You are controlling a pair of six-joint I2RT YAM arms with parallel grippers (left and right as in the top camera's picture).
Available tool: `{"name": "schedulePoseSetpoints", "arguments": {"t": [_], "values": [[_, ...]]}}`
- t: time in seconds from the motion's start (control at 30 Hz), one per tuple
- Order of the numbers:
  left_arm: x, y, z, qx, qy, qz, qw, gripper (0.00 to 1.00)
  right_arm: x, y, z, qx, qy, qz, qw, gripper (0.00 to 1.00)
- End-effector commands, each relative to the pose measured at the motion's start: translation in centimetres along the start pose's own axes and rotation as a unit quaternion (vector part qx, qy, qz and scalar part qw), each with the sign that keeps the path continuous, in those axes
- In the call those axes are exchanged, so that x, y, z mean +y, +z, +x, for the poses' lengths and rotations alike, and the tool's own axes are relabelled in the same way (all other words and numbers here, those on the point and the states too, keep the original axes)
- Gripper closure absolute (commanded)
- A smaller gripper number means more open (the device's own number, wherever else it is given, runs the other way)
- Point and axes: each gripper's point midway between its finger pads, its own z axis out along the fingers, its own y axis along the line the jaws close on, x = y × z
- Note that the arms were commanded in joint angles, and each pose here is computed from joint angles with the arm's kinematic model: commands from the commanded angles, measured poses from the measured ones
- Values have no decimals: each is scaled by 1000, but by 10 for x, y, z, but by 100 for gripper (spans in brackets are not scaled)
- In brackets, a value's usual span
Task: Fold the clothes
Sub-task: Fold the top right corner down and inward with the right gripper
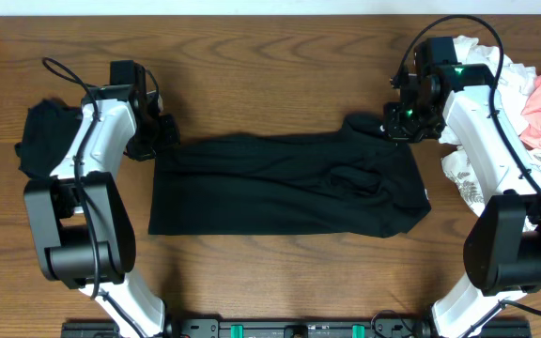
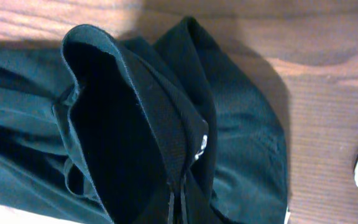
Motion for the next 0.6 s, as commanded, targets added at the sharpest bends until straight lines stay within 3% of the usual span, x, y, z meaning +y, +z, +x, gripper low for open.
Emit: {"name": "schedulePoseSetpoints", "arguments": {"t": [0.0, 0.47, 0.5, 0.57], "values": [[-5, -25, -8, -32, 3, 6, 999, 94, -5, -11, -2, -8, 12, -2, 1000, 99], [-1, -40, 23, 15, -4, -4, 1000, 93, -13, -33, 20, 12, 19, 2, 1000, 99], [0, -40, 24, 18, -4, -5, 1000, 91, -13, -33, 23, 19, 20, 2, 1000, 98], [1, -40, 29, 27, -6, -7, 1000, 78, -13, -33, 31, 35, 23, 4, 999, 98]]}}
